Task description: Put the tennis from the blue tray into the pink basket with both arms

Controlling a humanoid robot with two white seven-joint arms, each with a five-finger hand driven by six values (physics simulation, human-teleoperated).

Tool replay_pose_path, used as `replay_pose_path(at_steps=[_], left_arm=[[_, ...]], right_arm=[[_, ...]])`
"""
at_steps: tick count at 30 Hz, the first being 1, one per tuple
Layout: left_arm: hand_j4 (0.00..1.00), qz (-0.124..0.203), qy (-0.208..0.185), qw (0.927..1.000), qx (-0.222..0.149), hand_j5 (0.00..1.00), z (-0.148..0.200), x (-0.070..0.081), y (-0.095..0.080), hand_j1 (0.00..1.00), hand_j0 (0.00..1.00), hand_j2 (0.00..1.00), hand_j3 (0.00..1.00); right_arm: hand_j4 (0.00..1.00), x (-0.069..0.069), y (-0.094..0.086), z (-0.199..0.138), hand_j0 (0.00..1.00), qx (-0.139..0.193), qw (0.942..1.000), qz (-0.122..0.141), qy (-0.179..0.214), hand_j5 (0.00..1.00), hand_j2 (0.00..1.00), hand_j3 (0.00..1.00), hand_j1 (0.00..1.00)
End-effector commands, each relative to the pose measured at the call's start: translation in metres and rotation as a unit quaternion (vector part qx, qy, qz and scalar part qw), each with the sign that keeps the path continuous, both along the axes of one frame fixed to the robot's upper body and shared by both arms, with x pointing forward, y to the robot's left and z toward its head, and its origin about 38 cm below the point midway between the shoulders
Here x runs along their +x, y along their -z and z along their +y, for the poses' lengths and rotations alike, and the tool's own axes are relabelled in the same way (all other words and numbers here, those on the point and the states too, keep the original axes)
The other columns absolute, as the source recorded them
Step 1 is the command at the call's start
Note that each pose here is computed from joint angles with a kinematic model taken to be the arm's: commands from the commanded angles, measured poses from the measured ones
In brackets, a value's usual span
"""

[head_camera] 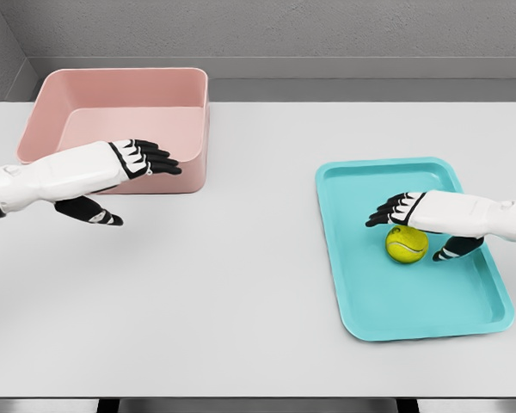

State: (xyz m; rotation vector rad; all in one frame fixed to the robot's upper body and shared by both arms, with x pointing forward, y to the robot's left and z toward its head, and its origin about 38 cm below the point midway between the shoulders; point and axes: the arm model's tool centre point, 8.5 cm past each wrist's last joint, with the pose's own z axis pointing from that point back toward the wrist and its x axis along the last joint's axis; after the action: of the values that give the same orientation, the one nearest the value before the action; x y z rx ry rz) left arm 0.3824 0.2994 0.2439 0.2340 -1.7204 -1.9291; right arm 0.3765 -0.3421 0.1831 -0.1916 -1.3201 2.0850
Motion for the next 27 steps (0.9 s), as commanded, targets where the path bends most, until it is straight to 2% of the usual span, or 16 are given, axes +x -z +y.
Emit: replay_pose_path(at_steps=[1, 13, 27], left_arm=[[1.00, 0.001, 0.000, 1.0000, -0.004, 1.00, -0.001, 0.000, -0.001, 1.00, 1.00, 1.00, 1.00], [1.00, 0.000, -0.001, 1.0000, -0.006, 1.00, 0.000, 0.001, -0.003, 1.00, 1.00, 1.00, 1.00], [1.00, 0.011, -0.004, 0.9999, -0.005, 1.00, 0.002, -0.003, 0.006, 1.00, 1.00, 1.00, 1.00]], right_arm=[[1.00, 0.000, 0.000, 0.000, 1.00, 0.000, 1.0000, 0.000, 0.001, 1.00, 1.00, 1.00, 1.00], [1.00, -0.002, 0.006, -0.002, 1.00, -0.004, 1.0000, 0.009, 0.003, 1.00, 1.00, 1.00, 1.00], [1.00, 0.001, 0.017, -0.001, 1.00, -0.004, 0.9997, 0.021, 0.009, 1.00, 1.00, 1.00, 1.00]])
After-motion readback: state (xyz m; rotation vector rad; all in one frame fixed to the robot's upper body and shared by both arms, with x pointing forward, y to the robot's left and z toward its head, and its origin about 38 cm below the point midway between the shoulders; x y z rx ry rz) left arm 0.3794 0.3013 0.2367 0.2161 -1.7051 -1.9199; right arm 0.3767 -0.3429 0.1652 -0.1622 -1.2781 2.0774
